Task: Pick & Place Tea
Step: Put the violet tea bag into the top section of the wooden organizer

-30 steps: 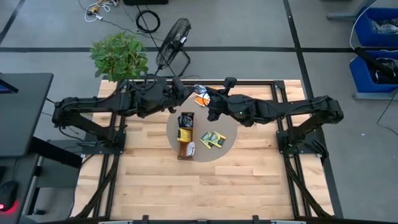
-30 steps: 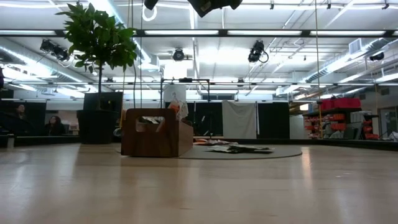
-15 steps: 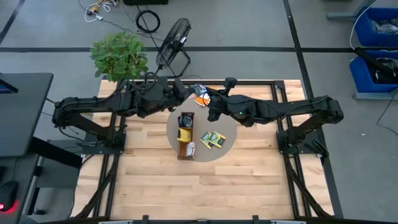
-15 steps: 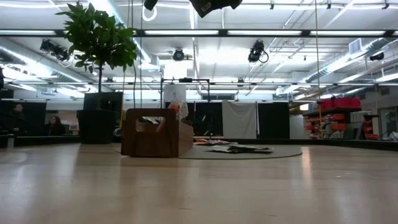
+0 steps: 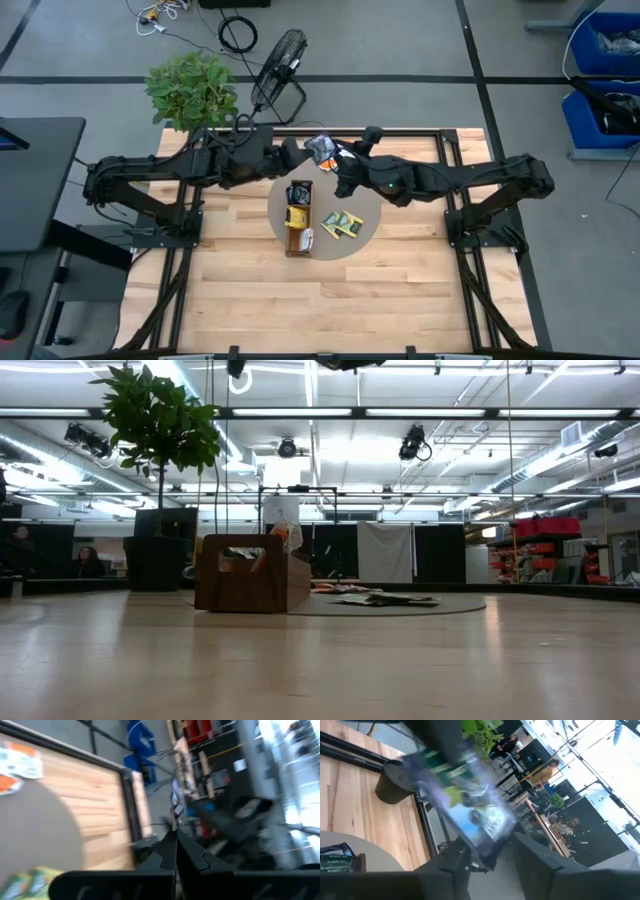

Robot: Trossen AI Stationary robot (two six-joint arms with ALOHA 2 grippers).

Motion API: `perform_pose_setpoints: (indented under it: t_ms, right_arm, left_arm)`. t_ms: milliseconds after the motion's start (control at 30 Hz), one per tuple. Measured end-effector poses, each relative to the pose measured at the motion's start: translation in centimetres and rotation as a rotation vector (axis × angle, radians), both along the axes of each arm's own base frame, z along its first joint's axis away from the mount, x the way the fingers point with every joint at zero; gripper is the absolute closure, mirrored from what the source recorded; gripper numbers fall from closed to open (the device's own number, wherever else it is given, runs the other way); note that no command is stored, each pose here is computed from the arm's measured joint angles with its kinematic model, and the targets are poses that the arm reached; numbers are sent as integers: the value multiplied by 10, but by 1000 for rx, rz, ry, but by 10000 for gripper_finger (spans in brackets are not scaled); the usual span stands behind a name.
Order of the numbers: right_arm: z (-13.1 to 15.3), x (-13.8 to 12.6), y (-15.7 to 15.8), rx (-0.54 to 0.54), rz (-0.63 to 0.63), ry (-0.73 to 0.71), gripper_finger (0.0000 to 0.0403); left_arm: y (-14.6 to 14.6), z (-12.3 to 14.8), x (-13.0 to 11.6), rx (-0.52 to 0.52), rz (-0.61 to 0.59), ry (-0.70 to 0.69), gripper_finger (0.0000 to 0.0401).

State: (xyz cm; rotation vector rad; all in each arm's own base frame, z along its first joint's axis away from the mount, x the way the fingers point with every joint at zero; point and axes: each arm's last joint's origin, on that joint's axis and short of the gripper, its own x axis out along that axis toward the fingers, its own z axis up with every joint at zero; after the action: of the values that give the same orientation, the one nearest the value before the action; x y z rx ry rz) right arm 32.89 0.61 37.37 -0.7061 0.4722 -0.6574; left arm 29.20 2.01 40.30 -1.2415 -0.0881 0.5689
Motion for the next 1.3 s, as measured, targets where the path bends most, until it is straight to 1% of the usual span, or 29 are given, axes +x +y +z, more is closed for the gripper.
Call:
perform_pose_setpoints:
  t_ms: [100, 200, 267, 367, 433, 567, 667, 733, 800, 933, 1100, 1300]
  right_arm:
    - [4, -5, 4, -8, -20, -2, 232]
    - [9, -13, 7, 13, -18, -25, 215]
    - [12, -18, 8, 33, -17, -38, 209]
    - [14, -23, 9, 64, -21, -57, 206]
    - [14, -26, 9, 93, -27, -68, 207]
    - [11, -29, 9, 156, -46, -93, 211]
    - [10, -29, 11, 194, -47, -107, 214]
    - [8, -30, 12, 210, -48, -105, 216]
    - [7, -31, 14, 227, -48, -108, 216]
    - [4, -32, 17, 261, -51, -108, 216]
    - [-1, -34, 18, 339, -59, -112, 216]
    - [-7, -37, 20, 392, -74, -98, 216]
  left_arm:
    - [0, -3, -6, 16, -7, 72, 400]
    - [0, -6, -13, 30, -11, 145, 400]
    - [2, -5, -15, 48, -12, 156, 400]
    - [5, -8, -21, 75, -26, 223, 400]
    - [9, -8, -22, 80, -63, 246, 400]
    - [14, -19, -22, 54, -163, 344, 400]
    - [18, -30, -22, 18, -201, 441, 400]
    - [21, -36, -19, 9, -227, 478, 400]
    - [25, -45, -19, -8, -249, 554, 400]
    - [33, -60, -8, -31, -290, 623, 400]
    - [46, -85, 12, -68, -329, 690, 400]
    - [58, -120, 32, -134, -336, 795, 400]
